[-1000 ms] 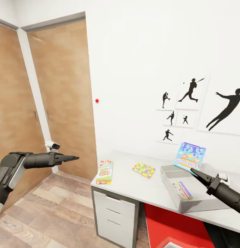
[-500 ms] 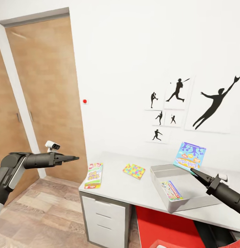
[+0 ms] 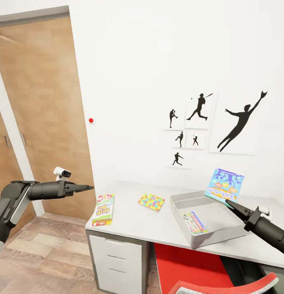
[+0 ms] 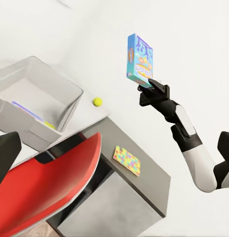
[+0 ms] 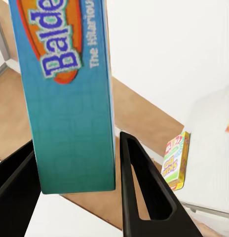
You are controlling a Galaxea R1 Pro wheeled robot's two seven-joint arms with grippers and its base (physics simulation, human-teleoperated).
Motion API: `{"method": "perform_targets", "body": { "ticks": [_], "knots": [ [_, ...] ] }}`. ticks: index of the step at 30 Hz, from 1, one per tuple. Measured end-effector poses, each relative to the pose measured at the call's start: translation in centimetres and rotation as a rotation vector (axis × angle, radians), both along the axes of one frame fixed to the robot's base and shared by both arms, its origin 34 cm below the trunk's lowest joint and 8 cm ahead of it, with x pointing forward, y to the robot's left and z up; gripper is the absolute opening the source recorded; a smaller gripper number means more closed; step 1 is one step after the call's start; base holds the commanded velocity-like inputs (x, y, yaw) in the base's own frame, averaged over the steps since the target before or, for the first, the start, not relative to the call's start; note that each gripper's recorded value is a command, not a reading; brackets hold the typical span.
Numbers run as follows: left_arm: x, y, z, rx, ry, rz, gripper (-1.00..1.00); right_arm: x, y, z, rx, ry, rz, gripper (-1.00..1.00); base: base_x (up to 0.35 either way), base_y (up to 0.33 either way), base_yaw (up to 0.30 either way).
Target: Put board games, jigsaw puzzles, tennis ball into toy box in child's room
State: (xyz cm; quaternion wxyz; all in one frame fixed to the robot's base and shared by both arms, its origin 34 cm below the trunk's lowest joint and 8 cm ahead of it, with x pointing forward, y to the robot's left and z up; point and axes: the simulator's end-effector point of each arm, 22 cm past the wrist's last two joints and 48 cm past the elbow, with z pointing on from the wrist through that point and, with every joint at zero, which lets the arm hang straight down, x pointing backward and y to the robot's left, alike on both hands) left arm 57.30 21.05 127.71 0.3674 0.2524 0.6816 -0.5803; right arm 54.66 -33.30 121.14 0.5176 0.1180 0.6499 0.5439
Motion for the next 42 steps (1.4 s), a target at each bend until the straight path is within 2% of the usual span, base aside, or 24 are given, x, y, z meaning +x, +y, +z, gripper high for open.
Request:
{"method": "perform_targets", "body": {
  "ticks": [9,26,42],
  "knots": [
    [-0.01,0.01,-0.02,0.001,0.000,0.001,1.00,0.00,0.02,-0.04,0.000,0.001,-0.001,-1.00,0.031,0.000,-0.275],
    [-0.01,-0.01,-0.14,0.003,0.001,0.000,1.00,0.01,0.00,-0.02,0.000,0.000,-0.001,-1.00,0.144,0.000,-0.267],
    [0.37,0.06,-0.78,0.004,0.014,0.002,1.00,0.23,-0.65,-0.37,0.007,0.007,-0.016,-1.00,0.002,0.000,-0.025]
  ]
}}
